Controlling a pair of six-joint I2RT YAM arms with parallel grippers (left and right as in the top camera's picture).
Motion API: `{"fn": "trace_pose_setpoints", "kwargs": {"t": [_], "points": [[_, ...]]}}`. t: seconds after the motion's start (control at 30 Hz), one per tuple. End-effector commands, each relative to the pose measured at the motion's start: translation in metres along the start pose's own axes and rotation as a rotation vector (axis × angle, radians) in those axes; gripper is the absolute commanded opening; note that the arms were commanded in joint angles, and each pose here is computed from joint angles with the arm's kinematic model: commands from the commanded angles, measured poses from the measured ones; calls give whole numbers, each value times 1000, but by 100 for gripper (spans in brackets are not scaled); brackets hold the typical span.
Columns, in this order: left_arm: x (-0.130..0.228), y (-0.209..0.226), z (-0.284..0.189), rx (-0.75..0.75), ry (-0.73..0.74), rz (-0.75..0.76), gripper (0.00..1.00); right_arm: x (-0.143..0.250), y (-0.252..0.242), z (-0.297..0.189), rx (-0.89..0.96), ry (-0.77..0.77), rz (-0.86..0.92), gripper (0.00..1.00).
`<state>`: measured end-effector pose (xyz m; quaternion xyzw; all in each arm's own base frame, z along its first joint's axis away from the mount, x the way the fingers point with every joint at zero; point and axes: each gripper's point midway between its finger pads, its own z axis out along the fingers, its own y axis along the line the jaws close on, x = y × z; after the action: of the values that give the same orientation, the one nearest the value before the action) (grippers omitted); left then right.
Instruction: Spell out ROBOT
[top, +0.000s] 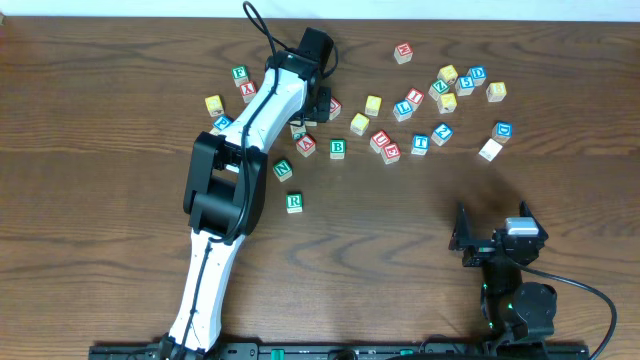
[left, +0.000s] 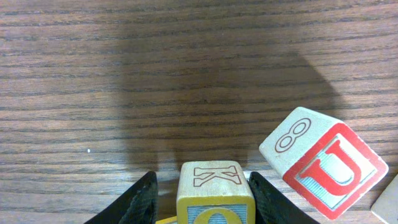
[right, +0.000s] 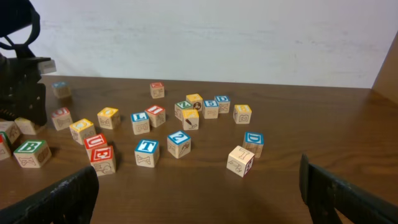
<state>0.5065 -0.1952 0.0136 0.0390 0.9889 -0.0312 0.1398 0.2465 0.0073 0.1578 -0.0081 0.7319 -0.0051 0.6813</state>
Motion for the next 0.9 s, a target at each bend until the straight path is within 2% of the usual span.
{"fn": "trace_pose_setpoints", "kwargs": {"t": [0.0,0.17,0.37,0.53,0.87], "points": [[7,2,12,-7,25,10,45,1,-1,0,5,2,-11,99],[7,2,12,-7,23,10,33,1,-1,0,5,2,-11,99],[7,1,12,-6,23,11,30,1,-1,0,5,2,-11,99],[7,1,12,-6,23,11,22,1,-1,0,5,2,-11,99],[7,3,10,-13,22,23,19,1,-1,0,5,2,-11,99]]}}
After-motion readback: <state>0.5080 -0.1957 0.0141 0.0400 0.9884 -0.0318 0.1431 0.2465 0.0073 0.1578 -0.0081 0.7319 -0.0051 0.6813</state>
